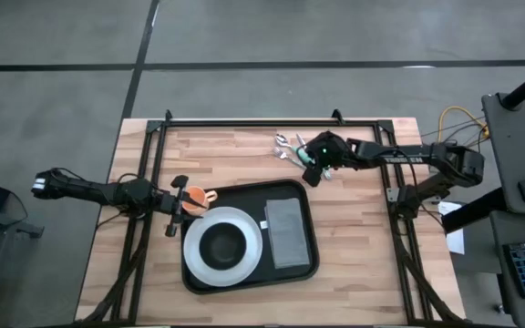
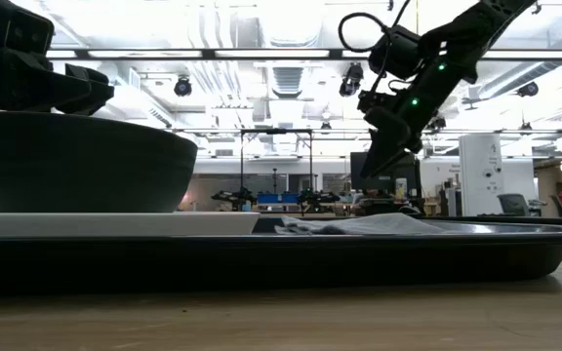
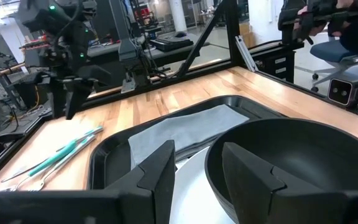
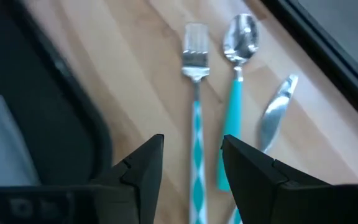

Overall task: Set up tray
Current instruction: Put the green patterned fork on the gray napkin

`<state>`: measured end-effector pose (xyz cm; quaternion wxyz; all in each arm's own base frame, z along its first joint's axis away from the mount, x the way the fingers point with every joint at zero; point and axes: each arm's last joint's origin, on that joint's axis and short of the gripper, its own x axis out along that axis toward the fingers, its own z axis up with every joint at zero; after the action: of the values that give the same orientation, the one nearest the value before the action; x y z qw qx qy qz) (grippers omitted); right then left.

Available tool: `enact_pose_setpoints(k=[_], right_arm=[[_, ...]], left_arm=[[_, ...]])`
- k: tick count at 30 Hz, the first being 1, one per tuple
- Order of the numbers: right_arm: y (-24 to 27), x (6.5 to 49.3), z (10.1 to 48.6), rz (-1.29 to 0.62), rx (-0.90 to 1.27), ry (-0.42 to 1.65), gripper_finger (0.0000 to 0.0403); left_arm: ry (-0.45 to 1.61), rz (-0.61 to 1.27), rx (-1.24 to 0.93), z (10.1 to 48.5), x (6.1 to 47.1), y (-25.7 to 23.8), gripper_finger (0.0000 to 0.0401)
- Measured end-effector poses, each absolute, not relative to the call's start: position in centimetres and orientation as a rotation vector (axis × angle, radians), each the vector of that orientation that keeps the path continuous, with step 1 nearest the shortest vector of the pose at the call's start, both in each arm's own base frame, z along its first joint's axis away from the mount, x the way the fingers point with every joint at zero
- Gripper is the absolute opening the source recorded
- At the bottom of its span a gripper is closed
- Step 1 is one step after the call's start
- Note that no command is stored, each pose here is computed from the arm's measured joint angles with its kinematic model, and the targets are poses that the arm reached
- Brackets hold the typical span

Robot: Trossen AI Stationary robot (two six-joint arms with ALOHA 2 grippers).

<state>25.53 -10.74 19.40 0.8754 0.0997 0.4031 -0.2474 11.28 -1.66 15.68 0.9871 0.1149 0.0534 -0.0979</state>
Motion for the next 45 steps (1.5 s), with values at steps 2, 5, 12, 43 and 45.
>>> enact_pose_setpoints(k=[2, 5, 12, 43, 45], right_arm=[[-11.3, 25.7, 19.3, -0.529, 0.215, 0.849, 0.0153], [-11.9, 26.3, 18.8, -0.461, 0.232, 0.876, 0.0153], [-13.2, 28.3, 17.4, -0.429, 0.252, 1.024, 0.0151], [-14.2, 30.6, 14.7, -0.42, 0.373, 1.192, 0.0104], [-14.2, 30.6, 14.7, -0.42, 0.391, 1.189, 0.01]], left_arm=[[0.107, -0.197, 0.231, 15.7, 11.3, -1.7, 0.0116], [0.107, -0.197, 0.231, 15.7, 11.3, -1.7, 0.0116], [0.107, -0.197, 0.231, 15.7, 11.3, -1.7, 0.0116], [0.107, -0.197, 0.231, 15.7, 11.3, -1.7, 0.0116], [0.107, -0.197, 0.231, 15.7, 11.3, -1.7, 0.0116]])
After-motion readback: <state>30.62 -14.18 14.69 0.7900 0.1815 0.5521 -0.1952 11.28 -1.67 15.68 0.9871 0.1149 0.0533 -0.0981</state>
